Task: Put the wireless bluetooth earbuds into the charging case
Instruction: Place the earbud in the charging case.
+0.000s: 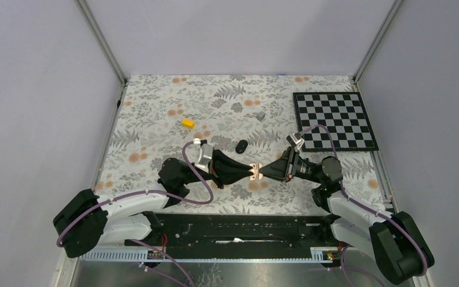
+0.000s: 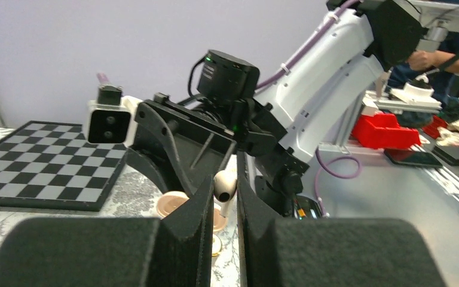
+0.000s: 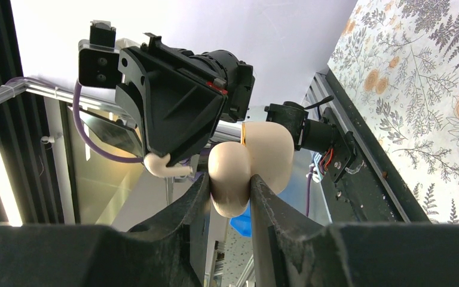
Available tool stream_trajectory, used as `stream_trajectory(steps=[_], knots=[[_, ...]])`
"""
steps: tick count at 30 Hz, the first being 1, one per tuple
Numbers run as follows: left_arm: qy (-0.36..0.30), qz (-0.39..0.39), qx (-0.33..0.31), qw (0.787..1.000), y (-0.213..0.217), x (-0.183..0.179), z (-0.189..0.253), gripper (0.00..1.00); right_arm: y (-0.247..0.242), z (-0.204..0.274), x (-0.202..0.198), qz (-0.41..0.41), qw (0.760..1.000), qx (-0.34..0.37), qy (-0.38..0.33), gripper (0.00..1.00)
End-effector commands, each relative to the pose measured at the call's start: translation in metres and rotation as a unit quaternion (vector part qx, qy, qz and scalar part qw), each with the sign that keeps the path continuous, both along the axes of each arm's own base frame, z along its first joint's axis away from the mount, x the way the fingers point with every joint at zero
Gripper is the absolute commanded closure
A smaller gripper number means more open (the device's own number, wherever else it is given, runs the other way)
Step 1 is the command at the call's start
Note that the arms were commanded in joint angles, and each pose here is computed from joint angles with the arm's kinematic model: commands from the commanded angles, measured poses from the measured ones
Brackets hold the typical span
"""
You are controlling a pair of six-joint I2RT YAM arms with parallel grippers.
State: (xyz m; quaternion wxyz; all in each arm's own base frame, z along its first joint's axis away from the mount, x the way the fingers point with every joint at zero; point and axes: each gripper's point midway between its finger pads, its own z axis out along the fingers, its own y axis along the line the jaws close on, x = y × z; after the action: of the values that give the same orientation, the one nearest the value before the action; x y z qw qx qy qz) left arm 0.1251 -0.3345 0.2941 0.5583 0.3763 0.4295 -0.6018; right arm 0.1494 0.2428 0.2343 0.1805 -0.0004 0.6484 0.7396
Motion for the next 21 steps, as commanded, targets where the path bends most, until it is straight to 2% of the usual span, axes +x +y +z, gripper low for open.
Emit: stream_trajectory(steps=[1, 16, 21], knots=[[-0.041, -0.063, 0.001, 0.997, 0.0, -0.025, 0.013, 1.0, -0.002, 0.011, -0.003, -0.001, 0.999, 0.009, -0.038, 1.0], [-0.058, -0.095, 0.015, 0.994, -0.008, -0.029, 0.011, 1.0, -0.002, 0.02, -0.014, 0.03, 0.998, 0.009, -0.046, 1.0], [-0.07, -0.131, 0.037, 0.988, -0.012, -0.036, 0.008, 1.0, -0.003, 0.022, -0.024, 0.053, 0.998, 0.002, -0.044, 1.0]])
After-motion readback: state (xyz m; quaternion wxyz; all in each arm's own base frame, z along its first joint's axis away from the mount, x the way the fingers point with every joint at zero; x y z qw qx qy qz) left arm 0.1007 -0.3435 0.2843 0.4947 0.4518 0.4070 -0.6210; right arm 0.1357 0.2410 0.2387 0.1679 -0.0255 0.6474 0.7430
